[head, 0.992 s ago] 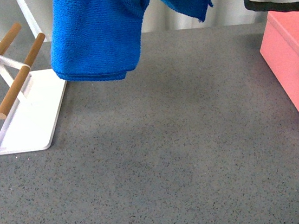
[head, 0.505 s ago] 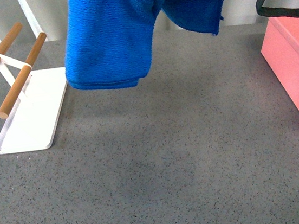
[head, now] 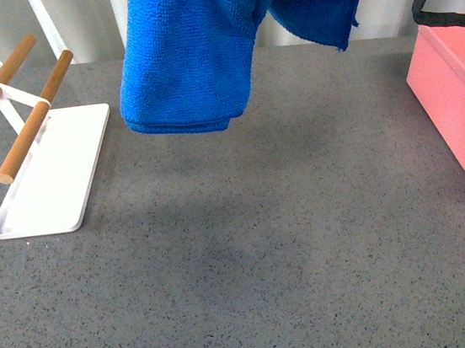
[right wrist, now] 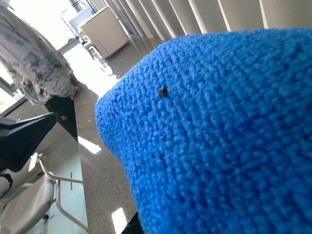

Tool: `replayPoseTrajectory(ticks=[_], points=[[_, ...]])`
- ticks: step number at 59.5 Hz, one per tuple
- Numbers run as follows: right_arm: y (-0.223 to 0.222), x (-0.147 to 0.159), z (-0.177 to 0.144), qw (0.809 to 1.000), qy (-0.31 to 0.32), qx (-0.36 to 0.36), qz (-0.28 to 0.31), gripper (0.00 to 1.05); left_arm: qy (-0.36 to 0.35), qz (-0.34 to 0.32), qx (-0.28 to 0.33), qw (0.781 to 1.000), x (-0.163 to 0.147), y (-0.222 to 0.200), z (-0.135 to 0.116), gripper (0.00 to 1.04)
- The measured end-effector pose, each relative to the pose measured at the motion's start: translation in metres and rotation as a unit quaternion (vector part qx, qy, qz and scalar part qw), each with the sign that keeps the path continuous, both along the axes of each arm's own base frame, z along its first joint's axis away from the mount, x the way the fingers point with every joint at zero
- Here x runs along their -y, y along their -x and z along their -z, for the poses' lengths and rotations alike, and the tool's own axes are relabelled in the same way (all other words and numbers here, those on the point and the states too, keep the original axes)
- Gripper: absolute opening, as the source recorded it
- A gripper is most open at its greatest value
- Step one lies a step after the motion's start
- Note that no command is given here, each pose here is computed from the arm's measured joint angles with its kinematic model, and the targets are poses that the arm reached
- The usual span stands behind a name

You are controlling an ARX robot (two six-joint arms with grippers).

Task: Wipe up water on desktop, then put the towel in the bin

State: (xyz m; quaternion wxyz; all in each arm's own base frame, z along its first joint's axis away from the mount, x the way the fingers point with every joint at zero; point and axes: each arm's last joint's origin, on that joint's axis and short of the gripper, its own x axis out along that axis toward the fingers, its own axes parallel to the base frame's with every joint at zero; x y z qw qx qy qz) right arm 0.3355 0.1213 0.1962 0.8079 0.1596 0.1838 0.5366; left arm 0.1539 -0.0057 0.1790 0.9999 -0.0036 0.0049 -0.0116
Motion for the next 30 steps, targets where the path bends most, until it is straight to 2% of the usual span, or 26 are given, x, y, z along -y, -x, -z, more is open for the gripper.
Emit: replayPoseTrajectory(ticks=[17, 30], points=[[0.002, -0.001, 0.000, 1.000, 0.006, -0.002, 0.004, 0.04, 0.000, -0.012, 0.007, 1.000, -0.005, 0.016, 0.010, 0.04], [0.004, -0.004, 0.003, 1.000, 0.020, -0.008, 0.004, 0.04, 0.000, -0.011, 0.016, 1.000, -0.005, 0.026, 0.006, 0.04]])
